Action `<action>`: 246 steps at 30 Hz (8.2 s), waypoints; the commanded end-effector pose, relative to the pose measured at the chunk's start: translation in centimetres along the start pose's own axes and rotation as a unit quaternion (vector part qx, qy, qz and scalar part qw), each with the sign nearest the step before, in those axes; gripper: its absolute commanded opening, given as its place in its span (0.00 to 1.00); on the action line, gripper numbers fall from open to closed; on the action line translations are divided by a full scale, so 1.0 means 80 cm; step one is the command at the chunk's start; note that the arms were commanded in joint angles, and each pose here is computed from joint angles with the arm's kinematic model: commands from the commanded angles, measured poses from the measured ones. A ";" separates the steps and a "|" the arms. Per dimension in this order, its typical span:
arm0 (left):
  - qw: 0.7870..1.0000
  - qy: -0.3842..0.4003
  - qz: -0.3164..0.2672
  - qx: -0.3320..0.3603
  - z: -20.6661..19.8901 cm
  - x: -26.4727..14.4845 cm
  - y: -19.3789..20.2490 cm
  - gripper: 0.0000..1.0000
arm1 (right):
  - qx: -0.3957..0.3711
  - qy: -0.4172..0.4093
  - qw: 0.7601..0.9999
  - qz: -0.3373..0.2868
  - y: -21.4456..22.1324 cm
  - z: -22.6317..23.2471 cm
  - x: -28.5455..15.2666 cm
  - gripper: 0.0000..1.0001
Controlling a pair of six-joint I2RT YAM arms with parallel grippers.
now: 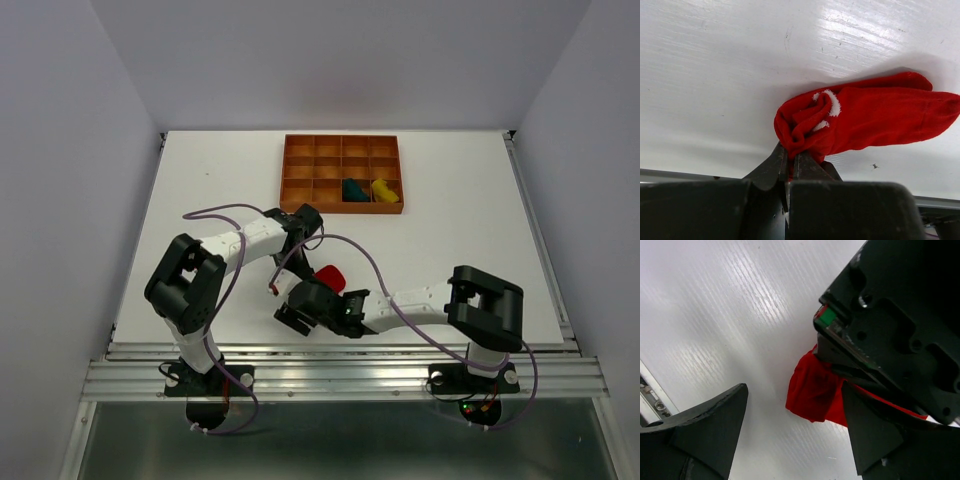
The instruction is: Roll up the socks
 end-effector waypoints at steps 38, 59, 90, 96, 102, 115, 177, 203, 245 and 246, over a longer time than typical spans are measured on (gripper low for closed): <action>0.990 0.050 -0.133 -0.015 0.003 -0.076 -0.016 0.56 | 0.221 -0.039 0.975 -0.011 0.020 -0.030 0.001 0.04; 0.980 0.117 -0.158 -0.032 0.052 -0.068 0.007 0.99 | 0.362 -0.206 0.907 0.053 0.039 -0.072 0.015 0.03; 0.970 0.215 -0.088 0.066 0.024 0.006 0.005 0.84 | 0.564 -0.237 0.780 0.130 0.083 -0.139 0.028 0.05; 0.974 0.197 -0.091 0.064 0.023 0.016 0.001 0.73 | 0.572 -0.238 0.774 0.131 0.085 -0.146 0.029 0.05; 0.973 0.191 -0.107 0.070 0.017 0.016 -0.010 0.68 | 0.564 -0.244 0.778 0.132 0.085 -0.145 0.030 0.06; 0.973 0.192 -0.103 0.069 0.006 0.030 -0.020 0.24 | 0.531 -0.267 0.794 0.130 0.086 -0.145 0.028 0.06; 0.999 0.011 0.044 0.024 -0.006 0.001 -0.003 0.00 | -0.027 0.033 0.999 0.008 -0.008 0.007 -0.021 0.88; 0.998 0.049 0.045 0.019 -0.010 0.000 0.002 0.00 | -0.006 0.099 0.995 0.022 0.006 0.006 0.002 0.25; 0.983 0.140 -0.115 -0.023 0.048 -0.046 -0.058 0.72 | 0.249 -0.169 0.948 0.097 0.022 -0.061 0.003 0.06; 0.984 0.138 -0.114 -0.025 0.051 -0.043 -0.058 0.72 | 0.252 -0.174 0.946 0.105 0.025 -0.059 0.005 0.06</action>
Point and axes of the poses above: each gripper's point midway between its finger pads, its own x axis out along the fingers, its own z axis along the line the jaws close on, y = z × x, the point moved 10 cm from there along -x, back along the fingers, and after that the axes turned 10 degrees about x, right-handed, at the moved point
